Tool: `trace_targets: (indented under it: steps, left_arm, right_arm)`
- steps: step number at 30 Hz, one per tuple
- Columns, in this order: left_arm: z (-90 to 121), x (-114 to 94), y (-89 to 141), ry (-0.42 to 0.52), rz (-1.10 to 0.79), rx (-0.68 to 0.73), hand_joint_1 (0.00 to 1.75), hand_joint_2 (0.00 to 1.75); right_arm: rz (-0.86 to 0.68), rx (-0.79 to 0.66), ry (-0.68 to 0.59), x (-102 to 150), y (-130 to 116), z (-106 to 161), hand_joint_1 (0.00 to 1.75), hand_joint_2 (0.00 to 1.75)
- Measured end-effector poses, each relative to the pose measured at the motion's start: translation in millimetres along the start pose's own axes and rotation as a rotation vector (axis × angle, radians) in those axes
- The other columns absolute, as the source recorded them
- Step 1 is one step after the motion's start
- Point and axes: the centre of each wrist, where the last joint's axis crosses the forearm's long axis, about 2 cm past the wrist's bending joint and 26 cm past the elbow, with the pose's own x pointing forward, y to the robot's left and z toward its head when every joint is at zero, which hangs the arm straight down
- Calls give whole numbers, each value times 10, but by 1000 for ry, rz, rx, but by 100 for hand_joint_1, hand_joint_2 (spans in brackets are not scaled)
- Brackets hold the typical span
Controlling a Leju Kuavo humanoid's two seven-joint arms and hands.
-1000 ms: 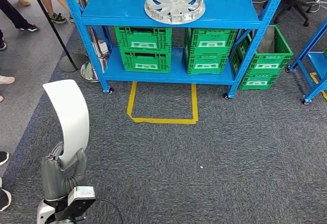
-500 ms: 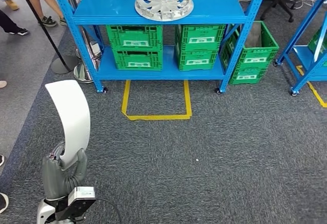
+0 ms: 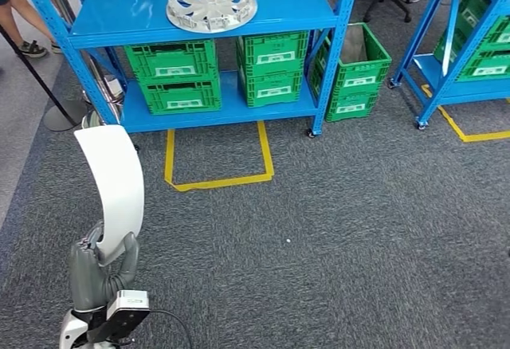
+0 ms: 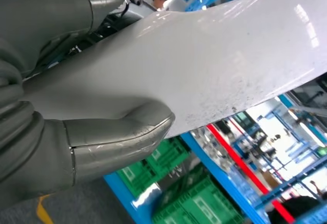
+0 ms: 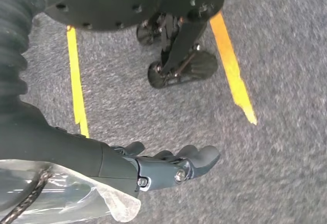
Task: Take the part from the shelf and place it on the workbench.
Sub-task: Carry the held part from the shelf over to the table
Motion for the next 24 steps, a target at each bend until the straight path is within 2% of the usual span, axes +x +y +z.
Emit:
trace_targets:
  steps: [10,24]
  left_arm:
    - [8,-13,-44,57,108,-59,175,175]
    - [69,-19,-107,52,166,-85,175,175]
  right_arm:
    - [-2,-28,34,-79,-37,41,0,175]
    - [4,-52,54,-155,-40,86,0,175]
